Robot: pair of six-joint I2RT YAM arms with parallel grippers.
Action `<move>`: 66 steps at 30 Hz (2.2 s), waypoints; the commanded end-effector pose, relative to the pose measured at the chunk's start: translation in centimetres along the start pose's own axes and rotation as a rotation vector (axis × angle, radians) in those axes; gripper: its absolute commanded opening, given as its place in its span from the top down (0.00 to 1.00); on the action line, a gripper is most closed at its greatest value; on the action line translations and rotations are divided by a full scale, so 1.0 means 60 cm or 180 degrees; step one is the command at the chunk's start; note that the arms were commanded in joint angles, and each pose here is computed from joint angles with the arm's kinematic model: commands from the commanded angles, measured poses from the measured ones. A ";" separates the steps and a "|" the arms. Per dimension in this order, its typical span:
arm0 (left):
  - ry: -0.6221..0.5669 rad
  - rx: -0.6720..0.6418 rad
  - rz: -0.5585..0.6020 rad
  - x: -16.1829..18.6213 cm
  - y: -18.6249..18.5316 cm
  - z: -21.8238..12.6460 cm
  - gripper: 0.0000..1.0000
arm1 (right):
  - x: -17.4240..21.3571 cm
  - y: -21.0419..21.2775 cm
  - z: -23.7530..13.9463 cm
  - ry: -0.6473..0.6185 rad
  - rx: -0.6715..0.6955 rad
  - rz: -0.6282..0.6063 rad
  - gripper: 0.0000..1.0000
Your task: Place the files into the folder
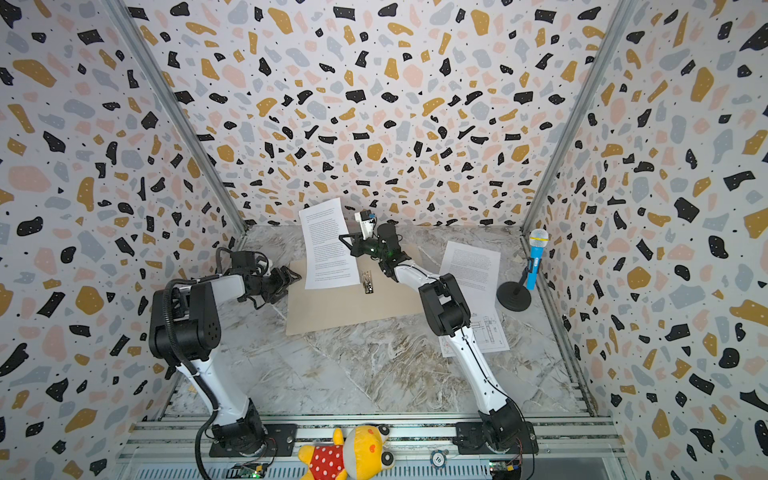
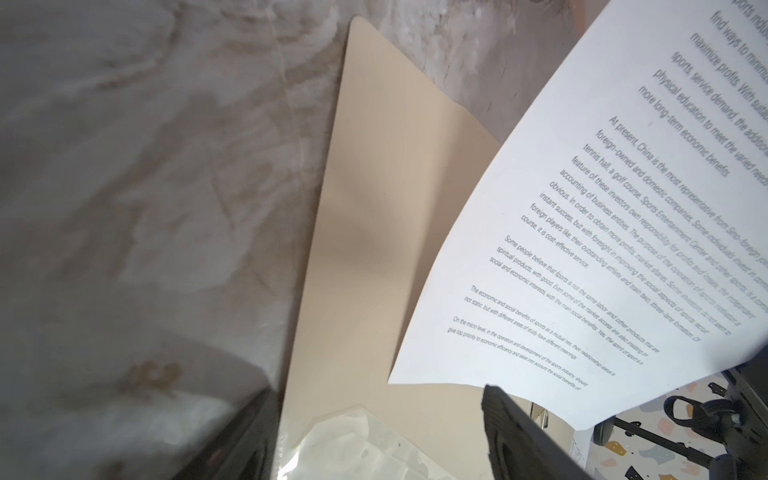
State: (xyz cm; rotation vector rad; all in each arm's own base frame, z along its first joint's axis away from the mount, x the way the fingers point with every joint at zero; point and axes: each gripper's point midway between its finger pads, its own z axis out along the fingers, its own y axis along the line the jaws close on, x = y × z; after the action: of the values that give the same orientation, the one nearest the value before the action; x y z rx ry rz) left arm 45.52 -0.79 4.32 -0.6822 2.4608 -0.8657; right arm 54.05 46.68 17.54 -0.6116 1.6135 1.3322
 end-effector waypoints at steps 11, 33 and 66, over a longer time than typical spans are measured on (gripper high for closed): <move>0.0098 0.0075 -0.0153 0.018 0.001 0.004 0.21 | -0.022 0.049 0.016 -0.0126 -0.0320 -0.0307 0.99; 0.0070 0.0177 -0.0137 0.013 -0.010 0.004 0.21 | 0.026 0.049 0.006 0.0164 -0.0680 0.0146 1.00; 0.0014 0.0350 -0.0208 0.006 -0.023 0.005 0.21 | 0.078 0.013 -0.020 0.0528 -0.0467 0.0655 1.00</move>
State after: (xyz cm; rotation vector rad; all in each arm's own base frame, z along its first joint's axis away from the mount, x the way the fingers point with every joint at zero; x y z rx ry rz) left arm 45.71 -1.79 4.70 -0.7351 2.4010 -0.9899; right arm 50.81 46.84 11.12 -0.6601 1.7955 1.6087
